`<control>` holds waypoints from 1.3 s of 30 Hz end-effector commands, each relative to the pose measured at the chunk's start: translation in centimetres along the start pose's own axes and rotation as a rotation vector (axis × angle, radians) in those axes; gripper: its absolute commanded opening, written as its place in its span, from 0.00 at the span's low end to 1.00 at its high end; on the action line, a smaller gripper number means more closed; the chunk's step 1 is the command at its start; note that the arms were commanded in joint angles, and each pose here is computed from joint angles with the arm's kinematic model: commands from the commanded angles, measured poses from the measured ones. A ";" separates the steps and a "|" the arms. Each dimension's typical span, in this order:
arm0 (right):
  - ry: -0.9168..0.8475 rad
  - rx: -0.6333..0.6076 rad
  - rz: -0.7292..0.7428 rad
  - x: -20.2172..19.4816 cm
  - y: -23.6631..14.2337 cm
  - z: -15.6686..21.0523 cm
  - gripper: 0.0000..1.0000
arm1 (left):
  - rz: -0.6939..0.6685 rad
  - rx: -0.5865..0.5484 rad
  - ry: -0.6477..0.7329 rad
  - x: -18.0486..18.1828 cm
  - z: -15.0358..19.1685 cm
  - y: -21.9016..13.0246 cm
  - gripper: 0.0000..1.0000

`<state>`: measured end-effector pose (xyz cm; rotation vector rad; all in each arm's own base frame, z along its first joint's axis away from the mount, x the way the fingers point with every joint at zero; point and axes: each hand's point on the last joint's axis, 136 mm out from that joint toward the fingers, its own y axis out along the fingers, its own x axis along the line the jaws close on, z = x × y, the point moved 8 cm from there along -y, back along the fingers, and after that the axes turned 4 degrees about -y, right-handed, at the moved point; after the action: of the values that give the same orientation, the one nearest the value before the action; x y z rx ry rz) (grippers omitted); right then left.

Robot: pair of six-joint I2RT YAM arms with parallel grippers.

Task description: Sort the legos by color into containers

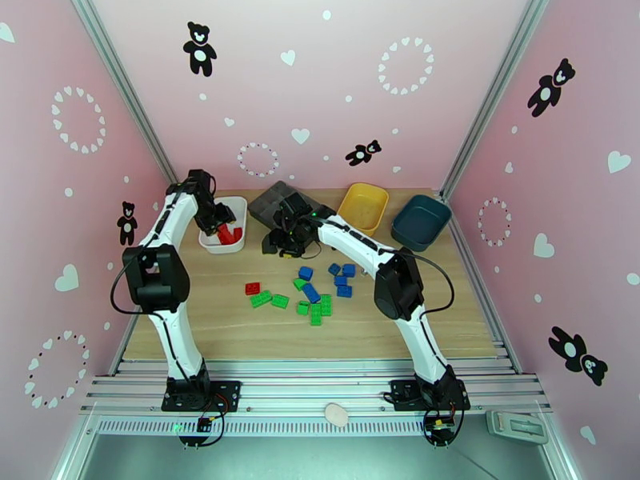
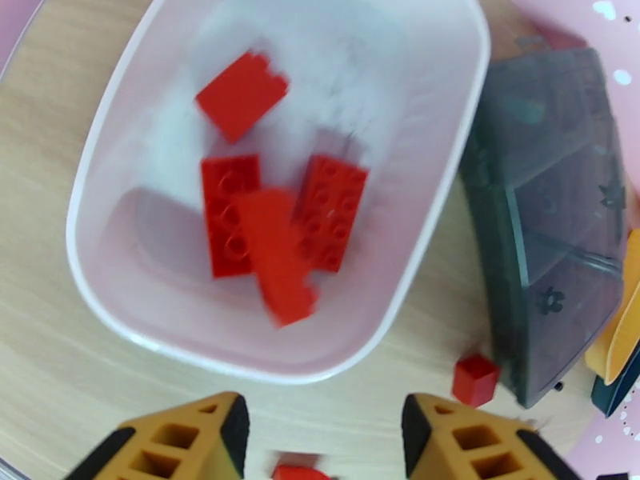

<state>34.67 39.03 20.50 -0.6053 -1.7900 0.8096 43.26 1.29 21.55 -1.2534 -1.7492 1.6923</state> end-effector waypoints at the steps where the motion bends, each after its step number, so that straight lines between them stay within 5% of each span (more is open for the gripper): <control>1: 0.002 0.021 0.052 -0.7 -0.5 1.1 0.62 | -0.015 -0.031 0.033 0.1 1.9 -1.8 0.57; 27: 0.027 0.027 0.177 -3.6 -2.2 5.5 0.68 | -0.200 0.145 0.285 -0.3 17.6 3.6 0.64; 39: 0.034 0.034 0.184 -4.1 -2.5 6.5 0.68 | -0.282 0.200 0.317 0.6 19.5 6.6 0.63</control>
<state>30.23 33.21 16.45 -0.7563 -1.6641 0.9856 29.70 -10.54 12.95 -1.1081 -1.4396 1.3983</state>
